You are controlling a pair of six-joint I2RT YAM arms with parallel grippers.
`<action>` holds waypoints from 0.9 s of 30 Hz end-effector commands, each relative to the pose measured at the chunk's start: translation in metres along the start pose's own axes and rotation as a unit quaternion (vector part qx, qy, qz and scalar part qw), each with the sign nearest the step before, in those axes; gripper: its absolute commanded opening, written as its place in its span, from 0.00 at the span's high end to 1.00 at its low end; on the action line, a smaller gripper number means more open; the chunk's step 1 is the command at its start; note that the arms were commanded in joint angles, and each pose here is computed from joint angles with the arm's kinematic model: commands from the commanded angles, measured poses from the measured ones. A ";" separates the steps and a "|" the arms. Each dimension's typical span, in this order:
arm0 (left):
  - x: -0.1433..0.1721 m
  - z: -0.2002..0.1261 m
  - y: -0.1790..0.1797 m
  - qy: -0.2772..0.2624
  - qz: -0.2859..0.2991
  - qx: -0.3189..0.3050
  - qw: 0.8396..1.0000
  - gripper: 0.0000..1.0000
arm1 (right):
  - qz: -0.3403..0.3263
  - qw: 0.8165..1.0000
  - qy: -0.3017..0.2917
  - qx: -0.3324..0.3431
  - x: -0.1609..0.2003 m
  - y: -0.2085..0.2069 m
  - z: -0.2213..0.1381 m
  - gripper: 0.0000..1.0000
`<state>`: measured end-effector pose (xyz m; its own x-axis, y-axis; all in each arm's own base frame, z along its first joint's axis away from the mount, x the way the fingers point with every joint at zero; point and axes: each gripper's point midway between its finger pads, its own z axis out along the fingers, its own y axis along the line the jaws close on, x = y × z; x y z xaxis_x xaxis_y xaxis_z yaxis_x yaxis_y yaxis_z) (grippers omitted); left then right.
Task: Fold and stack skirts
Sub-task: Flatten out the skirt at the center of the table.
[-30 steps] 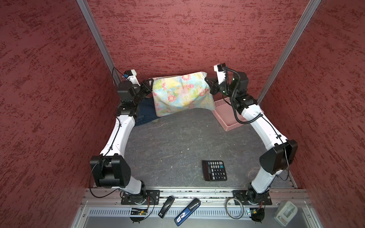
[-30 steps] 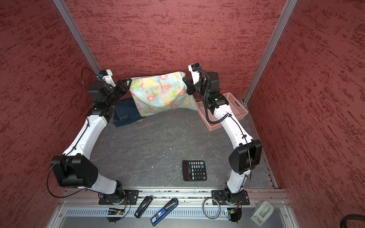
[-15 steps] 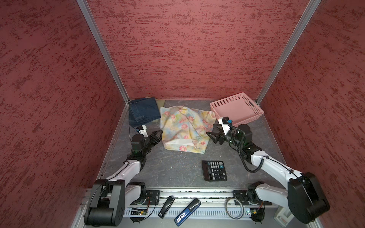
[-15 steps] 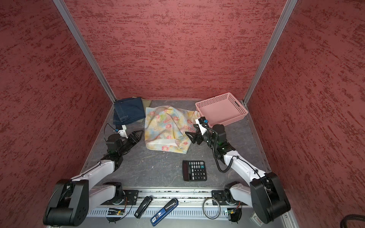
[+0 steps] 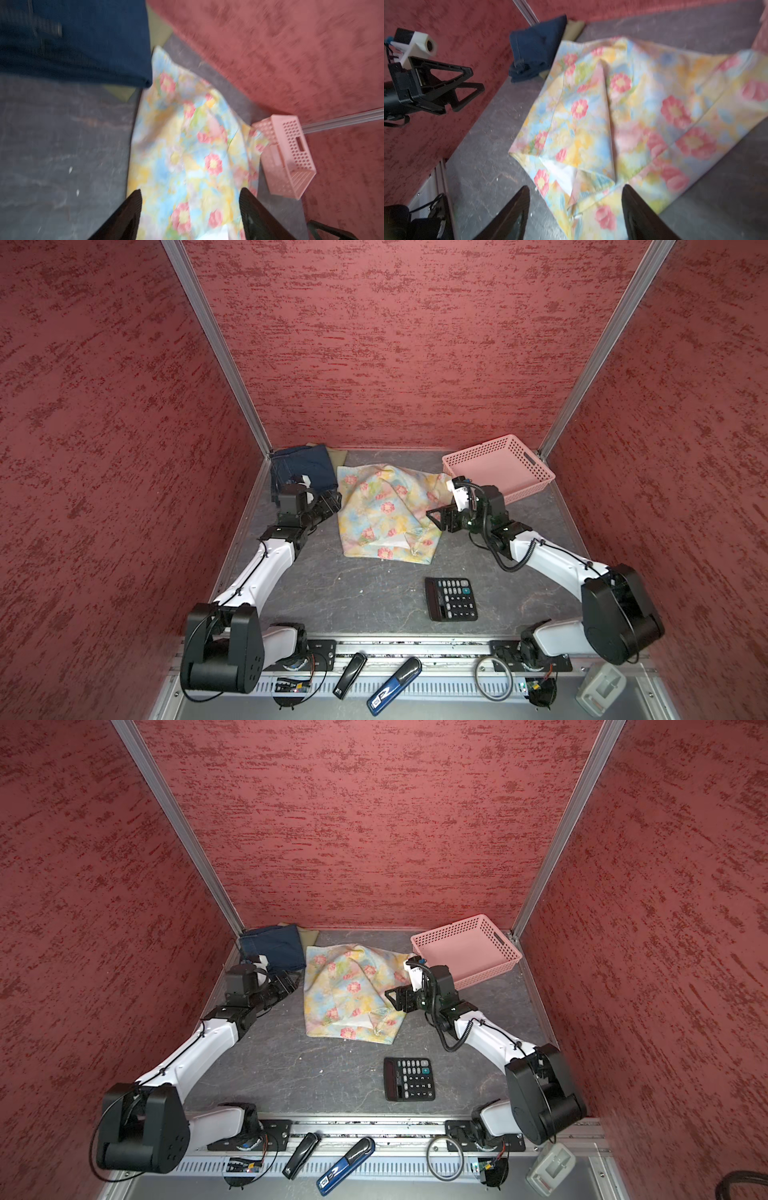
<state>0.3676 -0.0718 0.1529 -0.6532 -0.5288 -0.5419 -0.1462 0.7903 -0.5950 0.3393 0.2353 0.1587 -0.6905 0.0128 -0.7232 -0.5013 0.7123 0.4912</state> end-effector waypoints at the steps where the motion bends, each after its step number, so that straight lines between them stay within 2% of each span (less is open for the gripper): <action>1: 0.055 -0.003 0.009 0.118 0.071 -0.055 0.989 0.34 | 0.032 0.998 0.038 0.038 0.030 -0.013 -0.003 0.29; 4: 0.077 -0.001 0.007 0.152 0.148 -0.104 0.972 0.36 | 0.039 0.998 0.032 0.041 0.037 -0.016 -0.005 0.29; 12: 0.109 0.002 0.020 0.153 0.262 -0.222 0.927 0.37 | 0.025 0.999 -0.005 0.031 0.027 -0.011 -0.010 0.27; 18: 0.111 -0.004 0.029 0.132 0.262 -0.268 0.918 0.34 | 0.016 0.999 -0.025 0.017 0.026 -0.007 -0.012 0.27; 27: 0.126 0.008 0.036 0.179 0.317 -0.344 0.865 0.34 | -0.007 0.998 -0.055 0.024 0.029 -0.008 -0.025 0.26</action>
<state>0.2895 -0.1170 0.0581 -0.9283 0.0761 -0.3639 -0.0095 0.9737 0.2277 0.3049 0.2129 0.1292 -0.6856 0.0521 -0.7262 -0.4546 0.7485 0.4828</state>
